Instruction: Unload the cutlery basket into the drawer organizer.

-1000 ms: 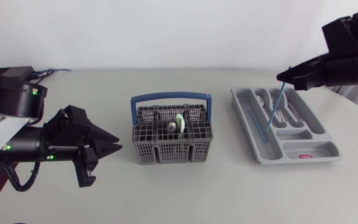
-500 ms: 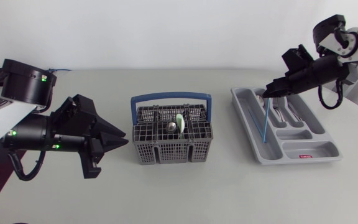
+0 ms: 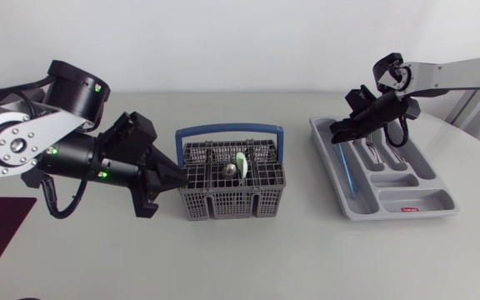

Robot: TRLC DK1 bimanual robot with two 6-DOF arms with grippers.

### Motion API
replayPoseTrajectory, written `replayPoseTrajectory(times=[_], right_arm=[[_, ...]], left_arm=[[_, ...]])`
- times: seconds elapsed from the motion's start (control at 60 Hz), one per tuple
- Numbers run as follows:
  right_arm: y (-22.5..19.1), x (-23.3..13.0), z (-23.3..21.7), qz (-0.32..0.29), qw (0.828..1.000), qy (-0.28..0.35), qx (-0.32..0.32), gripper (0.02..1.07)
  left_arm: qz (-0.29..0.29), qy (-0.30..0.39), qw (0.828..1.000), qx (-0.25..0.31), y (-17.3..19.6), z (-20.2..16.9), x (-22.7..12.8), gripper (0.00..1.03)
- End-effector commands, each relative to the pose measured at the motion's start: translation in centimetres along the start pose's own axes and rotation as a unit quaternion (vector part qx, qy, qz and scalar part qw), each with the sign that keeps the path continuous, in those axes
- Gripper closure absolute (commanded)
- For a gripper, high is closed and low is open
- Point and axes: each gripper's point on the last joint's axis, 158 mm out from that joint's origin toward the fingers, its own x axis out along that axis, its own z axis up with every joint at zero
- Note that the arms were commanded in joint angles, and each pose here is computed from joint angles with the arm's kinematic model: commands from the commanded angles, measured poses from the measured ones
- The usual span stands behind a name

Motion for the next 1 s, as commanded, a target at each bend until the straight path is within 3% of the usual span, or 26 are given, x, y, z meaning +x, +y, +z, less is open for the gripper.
replayPoseTrajectory(times=[0.0, 0.067, 0.083, 0.15, 0.233, 0.6, 0.983], right_arm=[[0.0, 1.2, -0.1, 0.001, 1.0, 0.014, 0.01, 0.76], [-0.4, 1.4, 0.3, -0.005, 1.0, 0.012, 0.012, 0.61], [-0.5, 1.4, 0.5, -0.006, 1.0, 0.011, 0.013, 0.5], [-0.7, 1.3, 0.9, -0.007, 1.0, 0.008, 0.014, 0.25], [-0.7, 0.5, 1.3, -0.01, 1.0, -0.001, 0.013, 0.12], [3.4, -4.8, -1.0, 0.009, 0.994, -0.087, -0.072, 0.09], [7.0, -3.9, -7.1, 0.045, 0.974, -0.122, -0.183, 0.09]], left_arm=[[-0.001, -0.004, 1.0, -0.008, 0.3, 1.6, -0.1, 0.59], [-0.003, -0.005, 1.0, -0.009, 0.3, 2.1, -0.1, 0.59], [-0.003, -0.004, 1.0, -0.01, 0.4, 2.2, -0.1, 0.59], [-0.007, -0.003, 1.0, -0.01, 0.3, 2.3, 0.1, 0.59], [-0.011, 0.0, 1.0, -0.01, 0.2, 2.3, 0.5, 0.59], [-0.045, -0.003, 0.999, 0.028, -0.4, 2.7, 3.0, 0.59], [-0.076, 0.001, 0.995, 0.072, 0.4, 3.9, 5.5, 0.59]])
